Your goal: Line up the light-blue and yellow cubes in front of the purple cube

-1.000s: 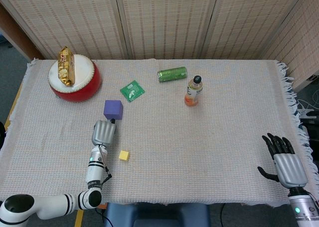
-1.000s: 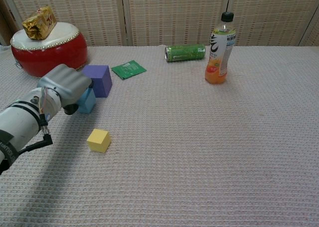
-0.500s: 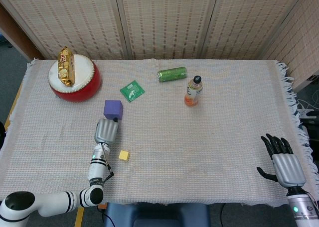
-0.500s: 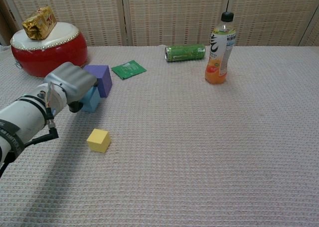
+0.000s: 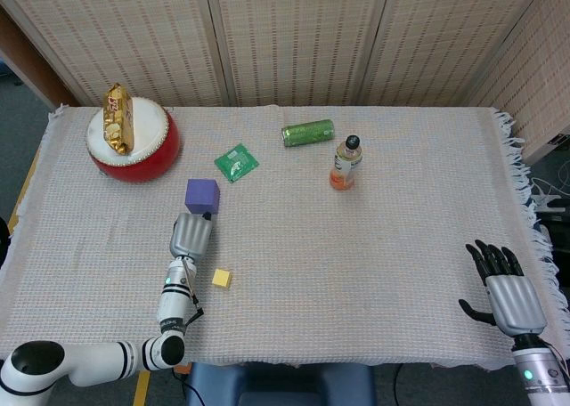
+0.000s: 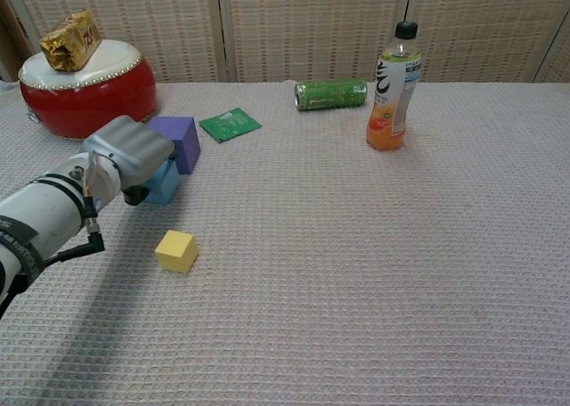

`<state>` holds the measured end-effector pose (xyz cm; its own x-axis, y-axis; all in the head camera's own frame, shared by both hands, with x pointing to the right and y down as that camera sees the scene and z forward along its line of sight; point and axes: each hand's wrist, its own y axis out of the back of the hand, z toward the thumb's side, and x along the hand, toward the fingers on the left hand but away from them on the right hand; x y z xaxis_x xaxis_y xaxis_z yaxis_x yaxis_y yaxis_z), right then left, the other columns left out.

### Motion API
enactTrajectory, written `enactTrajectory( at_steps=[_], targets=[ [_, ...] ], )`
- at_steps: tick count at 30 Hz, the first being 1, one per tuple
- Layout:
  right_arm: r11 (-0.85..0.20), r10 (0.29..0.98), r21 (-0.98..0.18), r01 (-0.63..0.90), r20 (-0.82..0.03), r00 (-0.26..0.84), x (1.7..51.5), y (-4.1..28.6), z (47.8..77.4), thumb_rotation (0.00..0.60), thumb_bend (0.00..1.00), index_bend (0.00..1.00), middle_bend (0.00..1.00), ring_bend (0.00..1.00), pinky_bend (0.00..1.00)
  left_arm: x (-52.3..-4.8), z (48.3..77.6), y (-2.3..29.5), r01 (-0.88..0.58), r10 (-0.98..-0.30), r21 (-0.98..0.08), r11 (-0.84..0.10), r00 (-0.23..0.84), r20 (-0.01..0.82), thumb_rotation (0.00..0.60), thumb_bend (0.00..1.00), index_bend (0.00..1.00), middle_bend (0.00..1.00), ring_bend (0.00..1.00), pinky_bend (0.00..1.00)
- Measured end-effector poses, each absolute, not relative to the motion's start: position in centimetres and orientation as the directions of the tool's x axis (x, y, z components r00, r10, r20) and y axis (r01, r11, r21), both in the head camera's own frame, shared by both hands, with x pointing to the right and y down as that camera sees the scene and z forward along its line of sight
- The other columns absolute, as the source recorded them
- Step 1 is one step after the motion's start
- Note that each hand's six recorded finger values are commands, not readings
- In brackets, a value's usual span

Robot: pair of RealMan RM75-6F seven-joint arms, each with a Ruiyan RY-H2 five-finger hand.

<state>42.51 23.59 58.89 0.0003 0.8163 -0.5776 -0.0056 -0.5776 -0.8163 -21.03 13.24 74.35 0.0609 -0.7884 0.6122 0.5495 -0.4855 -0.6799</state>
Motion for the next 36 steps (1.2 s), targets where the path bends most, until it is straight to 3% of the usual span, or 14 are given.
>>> enactTrajectory(
  at_steps=[12,21,29,36],
  targets=[
    [-0.589,0.808,-0.808,-0.020,-0.589,-0.005,42.6,23.7,58.9,0.498,0.00,0.00,0.00,0.00,0.00,-21.1,74.4,13.3,0.555,-0.785,-0.678,-0.482,0.070,0.615,0.600,0.42,0.20,1.00,1.00,1.00],
    [-0.589,0.808,-0.808,-0.020,-0.589,-0.005,42.5,23.8,58.7,0.498,0.00,0.00,0.00,0.00,0.00,-20.6,73.5,13.9,0.548,-0.791,-0.695,-0.466,0.095,0.605,0.600,0.42,0.19,1.00,1.00,1.00],
    [-0.587,0.809,-0.809,-0.016,-0.587,0.007,42.3,24.0,58.4,0.498,0.00,0.00,0.00,0.00,0.00,-20.5,70.6,16.0,0.522,-0.814,-0.757,-0.393,0.184,0.550,0.600,0.42,0.19,1.00,1.00,1.00],
    [-0.586,0.810,-0.810,-0.019,-0.587,0.017,42.0,24.3,58.1,0.497,0.00,0.00,0.00,0.00,0.00,-24.5,70.6,18.5,0.497,-0.786,-0.729,-0.472,0.138,0.603,0.600,0.42,0.22,1.00,1.00,1.00]
  ],
)
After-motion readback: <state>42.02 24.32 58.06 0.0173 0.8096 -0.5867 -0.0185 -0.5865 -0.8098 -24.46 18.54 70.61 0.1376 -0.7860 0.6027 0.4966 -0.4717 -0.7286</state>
